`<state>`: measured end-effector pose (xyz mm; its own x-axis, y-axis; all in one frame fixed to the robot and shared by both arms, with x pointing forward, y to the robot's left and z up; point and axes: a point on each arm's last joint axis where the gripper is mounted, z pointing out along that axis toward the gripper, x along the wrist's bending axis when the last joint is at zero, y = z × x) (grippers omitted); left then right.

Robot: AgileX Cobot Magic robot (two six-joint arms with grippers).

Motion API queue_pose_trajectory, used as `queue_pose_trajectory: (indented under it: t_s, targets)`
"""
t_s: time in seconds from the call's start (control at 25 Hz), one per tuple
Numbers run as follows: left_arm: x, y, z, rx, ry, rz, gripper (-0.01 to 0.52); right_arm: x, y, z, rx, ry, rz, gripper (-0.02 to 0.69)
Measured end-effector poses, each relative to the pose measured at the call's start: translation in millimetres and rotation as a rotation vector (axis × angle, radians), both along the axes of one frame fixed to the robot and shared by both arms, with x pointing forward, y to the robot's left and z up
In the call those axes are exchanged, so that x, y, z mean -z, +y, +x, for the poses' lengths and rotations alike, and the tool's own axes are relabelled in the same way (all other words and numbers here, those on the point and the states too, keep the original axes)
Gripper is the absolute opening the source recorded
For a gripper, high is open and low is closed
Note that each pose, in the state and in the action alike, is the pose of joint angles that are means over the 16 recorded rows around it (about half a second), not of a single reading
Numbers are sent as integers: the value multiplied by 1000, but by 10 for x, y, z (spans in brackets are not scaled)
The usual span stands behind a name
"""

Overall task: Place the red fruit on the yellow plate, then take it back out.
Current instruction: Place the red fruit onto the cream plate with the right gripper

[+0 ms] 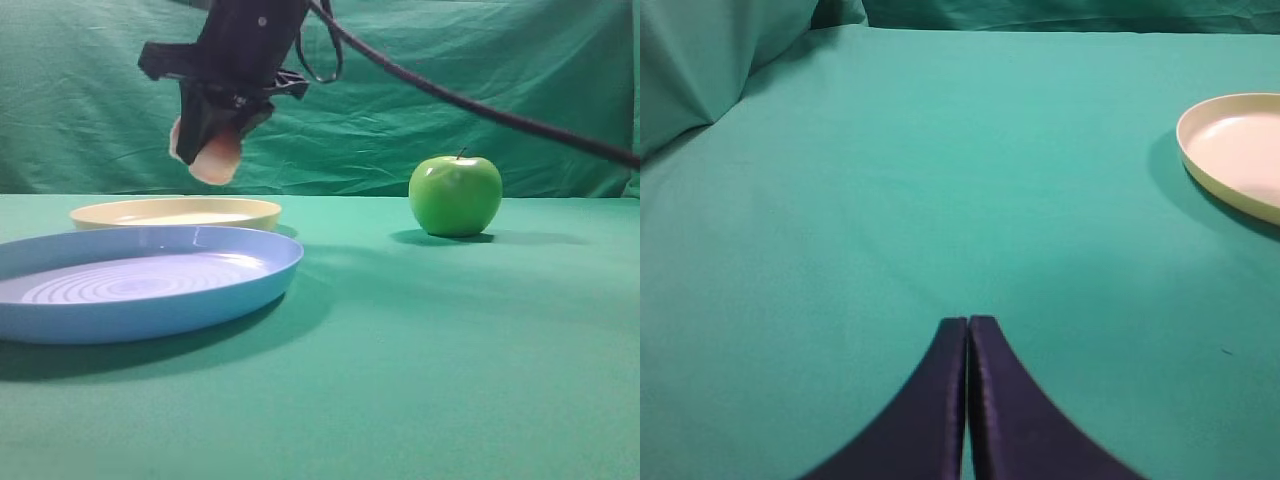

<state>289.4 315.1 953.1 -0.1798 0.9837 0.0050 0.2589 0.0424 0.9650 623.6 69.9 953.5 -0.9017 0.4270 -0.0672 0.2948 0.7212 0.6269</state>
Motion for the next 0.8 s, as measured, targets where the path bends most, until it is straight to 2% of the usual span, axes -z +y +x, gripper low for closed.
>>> queue_pose_trajectory:
  t_s: [0.28,0.4,0.48,0.56,0.8]
  targets:
    - [0,0,0,0,0,0,0,51,-7,32,-6,-10,-1,569]
    - [0,0,0,0,0,0,0,-55,-48,34,-6,-13,1,604]
    - [0,0,0,0,0,0,0,-172,-89,30,-4,-14,6,590]
    - [0,0,0,0,0,0,0,-322,-141,19,0,-14,12,545]
    - [0,0,0,0,0,0,0,-932,-356,-104,19,-5,42,327]
